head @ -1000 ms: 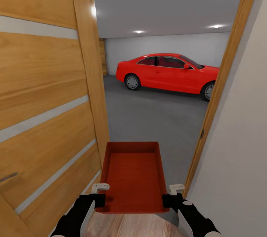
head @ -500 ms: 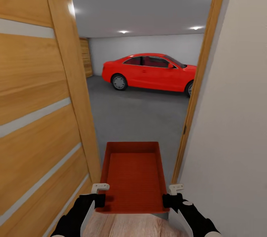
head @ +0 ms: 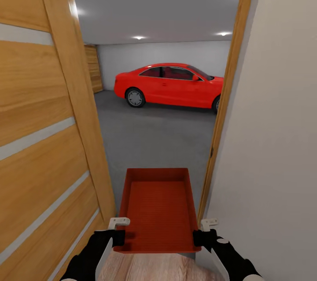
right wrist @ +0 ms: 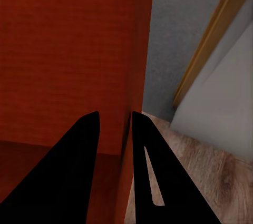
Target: Move the two storage containers from the living room to the garage. In the garage, place one container on the floor and stack the other container on top of it (either order is fine).
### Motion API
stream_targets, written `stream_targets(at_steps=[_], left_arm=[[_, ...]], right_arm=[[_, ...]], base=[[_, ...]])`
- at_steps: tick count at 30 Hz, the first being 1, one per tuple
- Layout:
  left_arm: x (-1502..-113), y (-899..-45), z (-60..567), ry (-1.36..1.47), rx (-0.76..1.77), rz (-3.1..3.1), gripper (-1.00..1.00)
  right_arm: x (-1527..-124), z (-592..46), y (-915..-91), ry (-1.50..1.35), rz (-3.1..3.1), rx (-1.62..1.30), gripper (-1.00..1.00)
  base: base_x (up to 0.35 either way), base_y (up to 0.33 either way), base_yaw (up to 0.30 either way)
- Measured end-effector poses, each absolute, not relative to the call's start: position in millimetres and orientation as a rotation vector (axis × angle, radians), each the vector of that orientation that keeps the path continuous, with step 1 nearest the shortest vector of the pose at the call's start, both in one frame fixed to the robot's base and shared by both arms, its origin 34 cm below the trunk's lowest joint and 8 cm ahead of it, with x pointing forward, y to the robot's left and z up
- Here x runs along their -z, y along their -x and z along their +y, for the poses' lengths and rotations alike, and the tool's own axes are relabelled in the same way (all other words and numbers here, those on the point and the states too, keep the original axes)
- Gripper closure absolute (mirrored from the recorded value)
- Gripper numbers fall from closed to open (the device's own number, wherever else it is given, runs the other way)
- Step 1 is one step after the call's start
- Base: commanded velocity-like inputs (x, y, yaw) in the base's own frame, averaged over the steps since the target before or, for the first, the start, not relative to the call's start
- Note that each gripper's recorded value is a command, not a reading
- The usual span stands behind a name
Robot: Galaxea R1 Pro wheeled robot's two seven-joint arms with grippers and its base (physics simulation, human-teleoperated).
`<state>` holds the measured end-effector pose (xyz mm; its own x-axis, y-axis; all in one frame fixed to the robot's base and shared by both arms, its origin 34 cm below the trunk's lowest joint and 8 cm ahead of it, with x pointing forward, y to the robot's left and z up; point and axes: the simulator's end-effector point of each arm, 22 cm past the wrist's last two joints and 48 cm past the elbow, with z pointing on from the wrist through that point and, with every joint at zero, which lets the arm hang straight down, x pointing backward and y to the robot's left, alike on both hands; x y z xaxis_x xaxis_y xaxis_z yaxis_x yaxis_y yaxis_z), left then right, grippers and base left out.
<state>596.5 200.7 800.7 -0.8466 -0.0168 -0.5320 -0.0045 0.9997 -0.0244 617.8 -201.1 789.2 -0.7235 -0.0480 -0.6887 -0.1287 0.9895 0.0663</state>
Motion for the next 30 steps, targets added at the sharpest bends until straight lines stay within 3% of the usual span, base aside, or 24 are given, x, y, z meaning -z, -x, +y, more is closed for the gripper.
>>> stream_targets(at_steps=[12, 30], left_arm=[[-801.1, -596.8, 200.8, 0.015, 0.029, 2.579, 1.0], [-800.6, -596.5, 200.8, 0.016, 0.03, 2.581, 1.0]], right_arm=[[-789.5, -200.9, -617.9, 0.122, 2.378, -0.142, 1.0], [-789.2, -201.0, -617.7, 0.123, 2.379, -0.141, 1.0]], base=[[0.0, 0.001, -0.001], [0.0, 0.243, 0.0]])
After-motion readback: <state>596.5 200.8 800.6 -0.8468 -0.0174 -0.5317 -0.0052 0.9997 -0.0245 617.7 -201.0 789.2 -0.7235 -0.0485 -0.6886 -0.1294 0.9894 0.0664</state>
